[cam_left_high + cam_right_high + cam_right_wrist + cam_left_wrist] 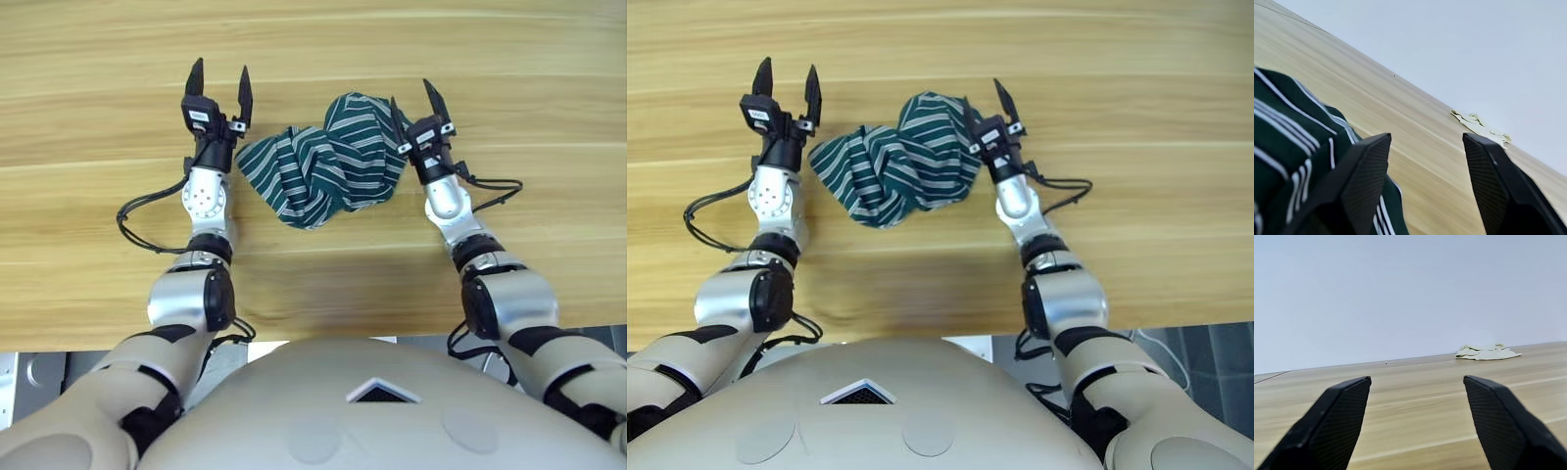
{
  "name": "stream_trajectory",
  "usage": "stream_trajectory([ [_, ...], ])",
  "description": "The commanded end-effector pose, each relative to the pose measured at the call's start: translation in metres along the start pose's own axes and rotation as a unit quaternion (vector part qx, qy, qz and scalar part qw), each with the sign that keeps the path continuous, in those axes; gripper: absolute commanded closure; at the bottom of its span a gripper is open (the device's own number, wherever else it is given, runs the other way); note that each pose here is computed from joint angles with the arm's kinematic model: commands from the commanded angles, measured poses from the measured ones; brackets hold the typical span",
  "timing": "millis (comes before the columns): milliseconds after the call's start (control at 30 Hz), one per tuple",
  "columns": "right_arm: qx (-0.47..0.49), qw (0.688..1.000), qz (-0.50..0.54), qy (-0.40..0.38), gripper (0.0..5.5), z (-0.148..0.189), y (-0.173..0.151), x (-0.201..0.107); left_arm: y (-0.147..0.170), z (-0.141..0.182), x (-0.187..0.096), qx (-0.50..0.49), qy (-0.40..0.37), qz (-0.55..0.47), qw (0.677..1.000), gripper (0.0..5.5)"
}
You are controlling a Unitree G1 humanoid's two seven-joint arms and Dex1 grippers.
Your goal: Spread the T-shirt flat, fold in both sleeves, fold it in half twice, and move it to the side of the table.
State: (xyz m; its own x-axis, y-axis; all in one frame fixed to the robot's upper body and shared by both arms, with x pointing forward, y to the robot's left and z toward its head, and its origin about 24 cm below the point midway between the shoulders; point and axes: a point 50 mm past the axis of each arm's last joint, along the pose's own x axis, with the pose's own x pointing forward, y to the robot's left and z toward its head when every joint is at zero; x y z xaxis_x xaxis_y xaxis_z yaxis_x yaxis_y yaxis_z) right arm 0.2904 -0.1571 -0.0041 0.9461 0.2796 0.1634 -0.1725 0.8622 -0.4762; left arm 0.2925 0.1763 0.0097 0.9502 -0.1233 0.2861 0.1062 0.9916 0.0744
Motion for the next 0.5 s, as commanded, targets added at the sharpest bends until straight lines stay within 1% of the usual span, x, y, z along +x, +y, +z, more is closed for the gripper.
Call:
stream_trajectory([
  [33,0.006,1.000,-0.013,0.003,2.78,-0.005,-0.002,-0.013,0.000,-0.003,-0.013,-0.013,-0.003,0.004,1.000,1.98],
  [233,0.020,0.999,-0.013,-0.023,2.78,-0.001,0.004,-0.024,0.010,-0.001,-0.036,0.009,-0.019,0.014,1.000,1.98],
  [400,0.027,0.998,-0.016,-0.049,2.78,0.005,0.008,-0.031,0.012,0.001,-0.054,0.020,-0.027,0.011,0.999,1.98],
  [500,0.075,0.995,-0.045,-0.052,2.78,0.008,0.007,-0.033,0.010,0.003,-0.056,0.022,-0.034,0.042,0.998,1.98],
])
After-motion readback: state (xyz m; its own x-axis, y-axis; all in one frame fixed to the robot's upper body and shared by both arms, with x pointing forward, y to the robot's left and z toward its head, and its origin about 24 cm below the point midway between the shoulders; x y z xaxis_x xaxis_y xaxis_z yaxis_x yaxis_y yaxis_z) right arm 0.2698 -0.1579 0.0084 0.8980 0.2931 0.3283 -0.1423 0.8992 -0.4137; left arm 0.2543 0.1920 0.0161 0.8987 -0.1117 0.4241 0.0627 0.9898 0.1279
